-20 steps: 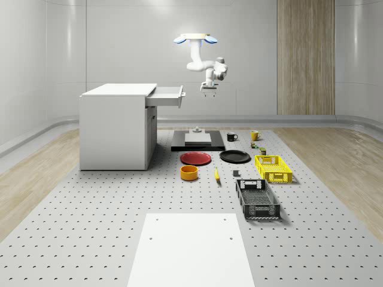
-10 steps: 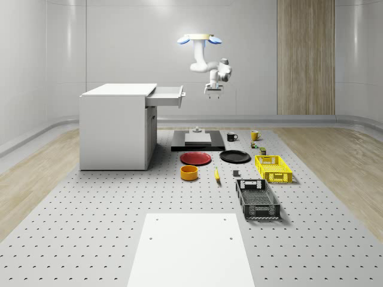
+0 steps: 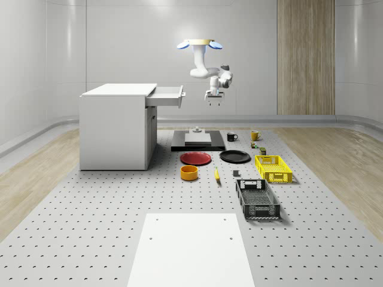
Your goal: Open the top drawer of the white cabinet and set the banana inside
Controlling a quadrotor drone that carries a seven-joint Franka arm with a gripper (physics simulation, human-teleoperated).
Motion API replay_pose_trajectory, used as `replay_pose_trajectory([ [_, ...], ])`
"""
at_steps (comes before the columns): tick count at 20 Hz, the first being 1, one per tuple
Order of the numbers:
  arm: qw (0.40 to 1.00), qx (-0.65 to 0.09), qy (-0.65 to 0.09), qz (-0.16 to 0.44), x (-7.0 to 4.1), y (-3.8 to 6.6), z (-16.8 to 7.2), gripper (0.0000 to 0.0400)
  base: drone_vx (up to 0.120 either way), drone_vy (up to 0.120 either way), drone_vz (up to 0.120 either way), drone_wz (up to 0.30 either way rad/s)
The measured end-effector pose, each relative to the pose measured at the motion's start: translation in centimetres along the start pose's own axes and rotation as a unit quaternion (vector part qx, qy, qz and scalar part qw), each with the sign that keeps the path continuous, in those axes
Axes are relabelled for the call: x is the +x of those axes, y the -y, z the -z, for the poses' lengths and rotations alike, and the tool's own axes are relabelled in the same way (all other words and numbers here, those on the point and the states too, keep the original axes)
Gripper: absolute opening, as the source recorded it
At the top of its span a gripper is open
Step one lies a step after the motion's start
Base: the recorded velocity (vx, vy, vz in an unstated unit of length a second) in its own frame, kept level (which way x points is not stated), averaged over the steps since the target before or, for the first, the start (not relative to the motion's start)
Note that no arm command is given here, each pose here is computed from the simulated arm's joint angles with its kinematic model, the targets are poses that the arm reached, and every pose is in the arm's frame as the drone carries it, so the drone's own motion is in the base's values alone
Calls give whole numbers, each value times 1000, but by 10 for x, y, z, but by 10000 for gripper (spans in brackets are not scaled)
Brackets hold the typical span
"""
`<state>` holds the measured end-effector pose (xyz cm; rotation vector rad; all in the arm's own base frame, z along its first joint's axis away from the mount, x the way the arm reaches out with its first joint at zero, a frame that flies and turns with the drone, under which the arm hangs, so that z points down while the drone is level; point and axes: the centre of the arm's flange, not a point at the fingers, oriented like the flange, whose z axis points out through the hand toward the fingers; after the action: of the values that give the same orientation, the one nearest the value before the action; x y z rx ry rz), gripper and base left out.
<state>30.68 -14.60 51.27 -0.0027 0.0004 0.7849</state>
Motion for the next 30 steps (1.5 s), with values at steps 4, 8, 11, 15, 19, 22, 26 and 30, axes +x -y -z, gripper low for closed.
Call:
replay_pose_trajectory([
  [4,1000,0,0,0,0,0,0,400,120,0,-120,0],
  [8,1000,0,0,0,0,0,0,400,120,0,-120,0],
  [11,1000,0,0,0,0,0,0,400,120,0,-120,0],
  [15,1000,0,0,0,0,0,0,400,120,0,-70,0],
  [19,1000,0,0,0,0,0,0,400,120,0,0,0],
  [22,1000,0,0,0,0,0,0,400,120,0,0,0],
  [26,1000,0,0,0,0,0,0,400,120,0,0,0],
  [30,1000,0,0,0,0,0,0,400,120,0,0,0],
])
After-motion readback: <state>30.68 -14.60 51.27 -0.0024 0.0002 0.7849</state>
